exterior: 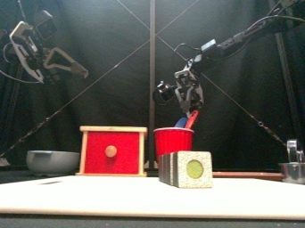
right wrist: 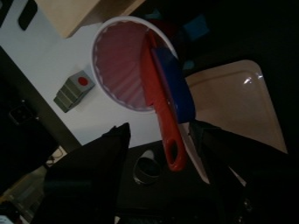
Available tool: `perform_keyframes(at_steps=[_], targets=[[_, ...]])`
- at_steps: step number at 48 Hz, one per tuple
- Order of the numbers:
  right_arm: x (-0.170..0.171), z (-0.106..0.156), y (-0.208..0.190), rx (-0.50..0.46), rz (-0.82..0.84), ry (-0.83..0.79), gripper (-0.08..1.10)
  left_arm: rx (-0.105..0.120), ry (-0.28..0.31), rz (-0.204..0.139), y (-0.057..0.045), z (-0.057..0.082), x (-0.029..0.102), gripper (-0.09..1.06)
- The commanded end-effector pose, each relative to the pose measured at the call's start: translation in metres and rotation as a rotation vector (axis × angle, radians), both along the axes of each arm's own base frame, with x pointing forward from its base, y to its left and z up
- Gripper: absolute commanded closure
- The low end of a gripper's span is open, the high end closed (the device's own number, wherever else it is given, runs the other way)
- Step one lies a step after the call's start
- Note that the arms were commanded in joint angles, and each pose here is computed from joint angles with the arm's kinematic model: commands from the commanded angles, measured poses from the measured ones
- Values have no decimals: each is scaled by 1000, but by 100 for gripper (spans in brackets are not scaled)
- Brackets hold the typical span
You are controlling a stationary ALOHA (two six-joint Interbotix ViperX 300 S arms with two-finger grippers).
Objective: Place sushi on board then cut the sushi with the knife then place the pieces on the plate
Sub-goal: Pick knife at handle with right hand
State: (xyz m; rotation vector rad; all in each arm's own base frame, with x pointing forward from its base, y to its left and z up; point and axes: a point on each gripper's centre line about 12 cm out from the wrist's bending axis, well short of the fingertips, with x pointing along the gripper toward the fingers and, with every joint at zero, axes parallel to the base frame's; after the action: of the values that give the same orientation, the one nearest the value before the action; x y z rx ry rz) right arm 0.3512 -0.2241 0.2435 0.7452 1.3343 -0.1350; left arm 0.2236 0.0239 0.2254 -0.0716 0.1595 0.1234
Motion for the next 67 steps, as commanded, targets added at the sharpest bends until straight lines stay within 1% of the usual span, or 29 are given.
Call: perform_keyframes(at_steps=[1,14,25,31,38,45,51,67], targets=[[1,15,1,-23,3,-33,14,1,-20,5,1,5,2,99],[6,3,7,2,31,-2,14,-1,-14,5,1,3,1,99],[5,0,7,6,32,10,14,-1,-15,5,1,3,1,99],[5,1,7,1,32,9,16,-1,-14,5,1,2,1,99],[5,-1,8,5,33,13,24,-1,-12,5,1,2,0,99],[5,-1,7,9,28,13,36,-1,-11,5,1,1,0,99],[5,-3,7,12,20,22,44,-1,-11,5,1,1,0,99],[6,-2,8,24,18,22,55,-1,-12,5,1,2,0,99]])
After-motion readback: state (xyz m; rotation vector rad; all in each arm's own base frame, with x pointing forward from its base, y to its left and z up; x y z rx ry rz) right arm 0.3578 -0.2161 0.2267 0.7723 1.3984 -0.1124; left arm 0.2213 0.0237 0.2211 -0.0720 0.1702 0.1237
